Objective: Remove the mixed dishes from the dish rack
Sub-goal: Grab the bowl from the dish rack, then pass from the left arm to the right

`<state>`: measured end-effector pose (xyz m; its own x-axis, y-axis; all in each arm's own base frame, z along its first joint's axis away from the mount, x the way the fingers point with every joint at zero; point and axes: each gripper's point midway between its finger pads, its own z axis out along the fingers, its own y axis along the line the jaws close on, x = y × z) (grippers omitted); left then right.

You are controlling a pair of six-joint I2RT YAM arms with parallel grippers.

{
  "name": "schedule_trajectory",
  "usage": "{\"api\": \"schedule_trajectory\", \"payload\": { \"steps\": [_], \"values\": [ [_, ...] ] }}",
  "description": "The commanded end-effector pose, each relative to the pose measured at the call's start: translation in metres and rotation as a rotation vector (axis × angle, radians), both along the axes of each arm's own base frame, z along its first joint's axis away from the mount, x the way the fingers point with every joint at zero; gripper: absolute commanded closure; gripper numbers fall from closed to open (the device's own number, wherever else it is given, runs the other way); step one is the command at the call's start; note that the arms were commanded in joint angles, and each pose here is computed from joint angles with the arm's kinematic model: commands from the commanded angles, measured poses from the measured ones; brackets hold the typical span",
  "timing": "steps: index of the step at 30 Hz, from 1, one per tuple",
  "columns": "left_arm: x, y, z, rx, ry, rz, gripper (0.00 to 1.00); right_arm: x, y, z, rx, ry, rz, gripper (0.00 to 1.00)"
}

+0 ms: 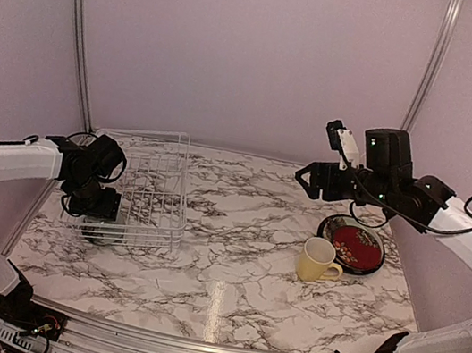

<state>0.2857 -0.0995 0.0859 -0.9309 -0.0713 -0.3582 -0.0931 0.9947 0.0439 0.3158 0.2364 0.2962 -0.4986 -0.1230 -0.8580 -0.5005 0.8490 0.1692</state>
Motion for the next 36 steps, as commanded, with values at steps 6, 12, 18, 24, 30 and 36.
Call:
{"api": "schedule_trajectory", "payload": {
  "steps": [6, 12, 18, 24, 30, 36],
  "values": [
    [-0.002, 0.001, -0.010, 0.012, 0.041, 0.013, 0.30, -0.001, 0.001, -0.008, 0.017, 0.016, -0.003, 0.22],
    [-0.001, -0.001, -0.007, 0.003, 0.035, 0.008, 0.40, -0.003, 0.008, -0.010, 0.035, 0.033, 0.028, 0.22],
    [-0.002, -0.001, -0.003, -0.004, 0.025, 0.007, 0.57, -0.002, 0.010, -0.014, 0.037, 0.043, 0.036, 0.22],
    [0.003, -0.004, 0.016, -0.030, -0.025, 0.001, 0.67, -0.001, 0.015, -0.019, 0.046, 0.055, 0.046, 0.22],
    [0.009, -0.011, 0.035, -0.074, -0.065, -0.007, 0.69, -0.001, 0.026, -0.026, 0.088, 0.089, 0.078, 0.22],
    [0.019, -0.015, 0.055, -0.098, -0.119, -0.009, 0.72, -0.009, 0.066, -0.015, 0.291, 0.141, 0.195, 0.22]
  ]
}}
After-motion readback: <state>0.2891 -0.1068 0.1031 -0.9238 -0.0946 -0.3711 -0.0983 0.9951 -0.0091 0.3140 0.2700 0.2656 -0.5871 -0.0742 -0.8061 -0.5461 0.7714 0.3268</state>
